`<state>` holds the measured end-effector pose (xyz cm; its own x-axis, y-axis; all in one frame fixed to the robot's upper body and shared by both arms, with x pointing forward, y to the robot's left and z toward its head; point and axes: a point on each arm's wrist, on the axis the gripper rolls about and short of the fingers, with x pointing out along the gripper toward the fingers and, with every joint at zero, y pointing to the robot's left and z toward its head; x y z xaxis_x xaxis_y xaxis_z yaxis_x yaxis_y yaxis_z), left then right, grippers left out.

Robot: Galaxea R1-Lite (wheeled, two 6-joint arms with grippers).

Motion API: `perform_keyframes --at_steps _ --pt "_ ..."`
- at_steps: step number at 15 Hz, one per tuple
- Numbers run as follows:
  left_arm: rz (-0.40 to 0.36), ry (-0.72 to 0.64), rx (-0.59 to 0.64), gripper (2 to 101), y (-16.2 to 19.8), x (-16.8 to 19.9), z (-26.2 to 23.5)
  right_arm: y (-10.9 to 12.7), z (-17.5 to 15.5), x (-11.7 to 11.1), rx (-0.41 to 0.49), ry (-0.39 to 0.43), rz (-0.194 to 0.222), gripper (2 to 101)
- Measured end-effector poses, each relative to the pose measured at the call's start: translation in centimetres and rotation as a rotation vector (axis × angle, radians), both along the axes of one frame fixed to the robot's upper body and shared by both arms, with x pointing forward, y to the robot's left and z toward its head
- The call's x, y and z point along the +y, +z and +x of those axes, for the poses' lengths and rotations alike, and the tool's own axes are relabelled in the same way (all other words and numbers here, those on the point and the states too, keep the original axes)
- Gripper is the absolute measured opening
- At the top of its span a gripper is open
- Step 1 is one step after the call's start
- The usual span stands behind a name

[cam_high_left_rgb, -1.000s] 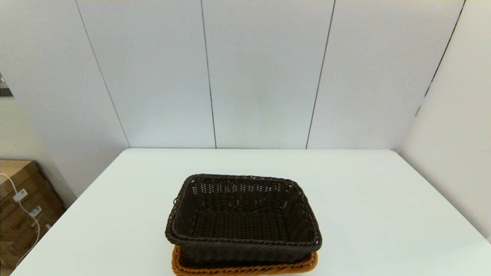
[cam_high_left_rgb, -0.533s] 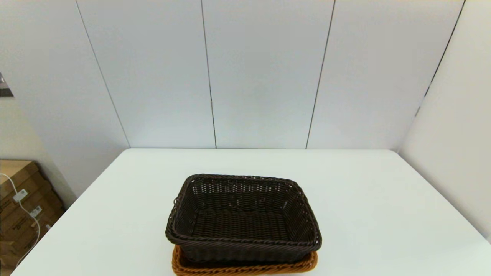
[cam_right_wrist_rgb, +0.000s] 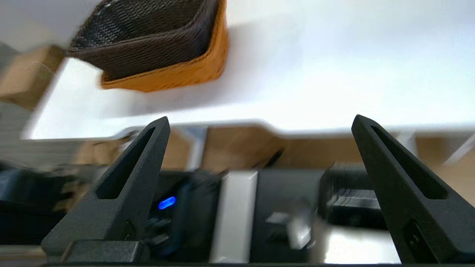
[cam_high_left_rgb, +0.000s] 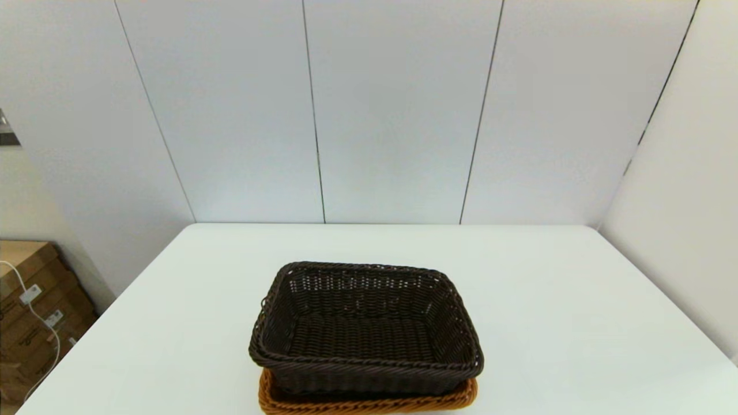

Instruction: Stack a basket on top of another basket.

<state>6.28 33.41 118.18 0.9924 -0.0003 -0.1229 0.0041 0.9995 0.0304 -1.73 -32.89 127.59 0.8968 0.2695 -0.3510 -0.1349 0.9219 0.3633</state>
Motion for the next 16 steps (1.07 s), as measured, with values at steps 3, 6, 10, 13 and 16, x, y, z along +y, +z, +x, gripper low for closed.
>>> perform_keyframes --at_steps 3,6,10,13,16 --pt "0.0 0.0 0.0 97.8 0.0 0.0 0.0 -2.4 0.5 -0.2 -0.096 -0.03 -0.136 97.1" --pt "0.0 0.0 0.0 97.8 0.0 0.0 0.0 -4.3 2.5 -0.4 -0.15 -0.083 -0.208 97.1" --pt "0.0 0.0 0.0 97.8 0.0 0.0 0.0 -7.8 6.6 -0.6 -0.233 -0.135 -0.305 97.3" --pt "0.0 0.0 0.0 97.8 0.0 0.0 0.0 -8.9 8.0 -0.7 -0.352 -0.158 -0.414 97.3" --pt "0.0 0.0 0.0 97.8 0.0 0.0 0.0 -9.3 8.3 -0.7 -0.373 -0.146 -0.453 97.3"
